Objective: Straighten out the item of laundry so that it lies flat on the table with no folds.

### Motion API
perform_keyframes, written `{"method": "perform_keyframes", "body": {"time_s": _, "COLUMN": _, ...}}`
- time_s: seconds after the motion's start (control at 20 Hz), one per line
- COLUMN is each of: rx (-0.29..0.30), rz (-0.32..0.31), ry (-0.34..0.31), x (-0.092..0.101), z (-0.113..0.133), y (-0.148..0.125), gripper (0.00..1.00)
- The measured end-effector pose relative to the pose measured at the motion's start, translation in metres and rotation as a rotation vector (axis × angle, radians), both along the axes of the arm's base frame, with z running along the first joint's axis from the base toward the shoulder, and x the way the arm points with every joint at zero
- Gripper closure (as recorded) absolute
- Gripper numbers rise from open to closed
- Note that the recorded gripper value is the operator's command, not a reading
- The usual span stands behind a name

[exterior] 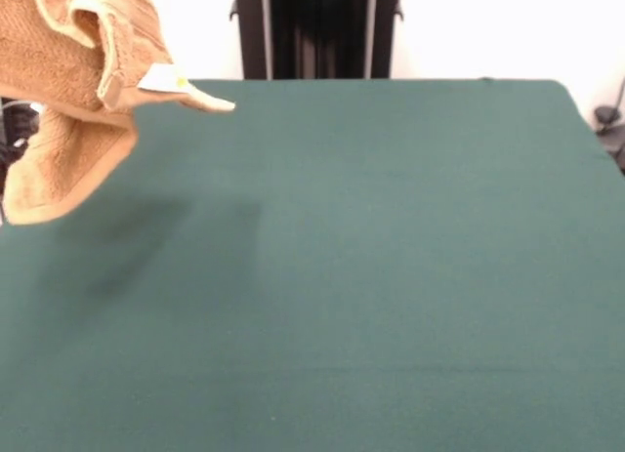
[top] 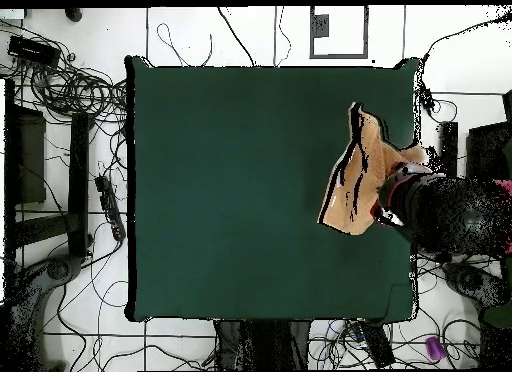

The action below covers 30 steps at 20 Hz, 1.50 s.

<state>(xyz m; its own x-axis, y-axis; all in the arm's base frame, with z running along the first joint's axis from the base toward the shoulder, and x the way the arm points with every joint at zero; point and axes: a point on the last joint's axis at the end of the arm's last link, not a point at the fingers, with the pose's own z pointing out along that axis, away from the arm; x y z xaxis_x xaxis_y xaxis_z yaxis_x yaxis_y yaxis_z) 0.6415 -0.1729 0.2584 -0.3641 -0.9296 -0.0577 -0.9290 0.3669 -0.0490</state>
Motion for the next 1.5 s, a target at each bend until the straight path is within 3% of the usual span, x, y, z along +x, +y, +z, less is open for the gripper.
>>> {"method": "perform_keyframes", "body": {"time_s": 0.95, "rx": 0.007, "rz": -0.016, "ry": -0.026, "x": -0.049, "z": -0.023, "y": 0.019, "gripper": 1.0}}
{"method": "perform_keyframes", "body": {"time_s": 1.5, "rx": 0.011, "rz": -0.038, "ry": -0.038, "x": -0.069, "z": -0.042, "y": 0.016, "gripper": 1.0}}
